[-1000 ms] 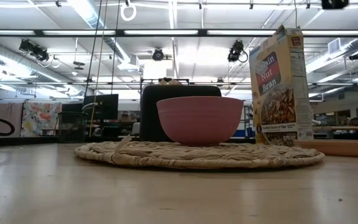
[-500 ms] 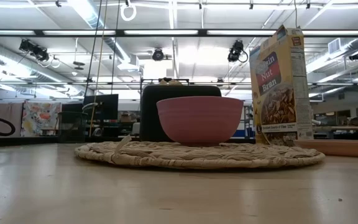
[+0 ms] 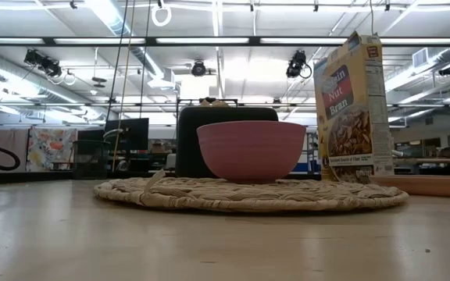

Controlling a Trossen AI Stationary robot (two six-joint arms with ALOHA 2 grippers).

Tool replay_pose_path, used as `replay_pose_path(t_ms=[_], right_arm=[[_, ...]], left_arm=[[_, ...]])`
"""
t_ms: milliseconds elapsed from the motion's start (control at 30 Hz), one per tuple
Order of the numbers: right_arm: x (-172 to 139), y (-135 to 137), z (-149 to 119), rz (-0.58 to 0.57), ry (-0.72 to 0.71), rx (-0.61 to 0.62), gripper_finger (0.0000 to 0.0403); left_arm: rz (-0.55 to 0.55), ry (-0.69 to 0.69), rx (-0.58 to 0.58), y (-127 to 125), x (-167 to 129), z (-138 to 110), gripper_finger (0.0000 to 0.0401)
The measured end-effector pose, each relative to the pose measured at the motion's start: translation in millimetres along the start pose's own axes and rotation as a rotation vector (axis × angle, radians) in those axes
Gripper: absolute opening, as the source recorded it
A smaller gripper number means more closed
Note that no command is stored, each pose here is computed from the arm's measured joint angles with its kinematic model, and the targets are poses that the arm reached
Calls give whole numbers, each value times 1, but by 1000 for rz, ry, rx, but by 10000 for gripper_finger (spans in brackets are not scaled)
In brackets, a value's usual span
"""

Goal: Arrange a breakfast setting
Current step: Put the brown plate on the brown placemat

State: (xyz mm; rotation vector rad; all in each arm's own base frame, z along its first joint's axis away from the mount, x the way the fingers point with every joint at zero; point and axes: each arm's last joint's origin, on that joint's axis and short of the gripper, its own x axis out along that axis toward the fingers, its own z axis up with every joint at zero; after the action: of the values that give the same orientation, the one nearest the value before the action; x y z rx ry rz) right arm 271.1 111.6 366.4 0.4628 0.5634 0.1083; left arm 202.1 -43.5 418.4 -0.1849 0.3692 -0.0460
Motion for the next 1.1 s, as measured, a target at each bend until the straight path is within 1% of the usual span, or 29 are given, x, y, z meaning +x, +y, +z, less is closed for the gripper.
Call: replay_pose_path(t_ms=[67,133,233,300,367,433,500,600,667,800,933,1100], right_arm=[[10,0,-5,-40,21,-19,258],[18,-1,-9,-66,42,-24,258],[26,-2,-12,-80,61,-27,258],[31,-3,-14,-96,67,-31,258],[37,-5,-17,-133,72,-53,258],[45,-7,-20,-169,83,-103,258],[52,-9,-26,-197,128,-151,258],[60,-14,-38,-242,227,-196,258],[64,-19,-47,-289,311,-223,258],[74,-34,-68,-421,515,-251,258],[93,-61,-80,-549,683,-259,258],[120,-97,-82,-615,770,-273,258]], left_arm=[[-4,42,-17,-2,14,-16,311],[6,90,-25,-5,27,-38,306],[6,153,-9,-10,53,-78,295],[-4,213,8,-12,70,-110,289],[-24,212,6,-15,84,-133,285],[-36,214,-2,-17,98,-154,282],[-28,236,-41,-17,110,-171,282],[6,291,-96,-16,124,-187,281],[23,333,-101,-17,131,-196,281],[35,361,-108,-18,141,-207,281],[57,395,-123,-17,146,-214,281],[66,403,-145,-16,146,-215,281]])
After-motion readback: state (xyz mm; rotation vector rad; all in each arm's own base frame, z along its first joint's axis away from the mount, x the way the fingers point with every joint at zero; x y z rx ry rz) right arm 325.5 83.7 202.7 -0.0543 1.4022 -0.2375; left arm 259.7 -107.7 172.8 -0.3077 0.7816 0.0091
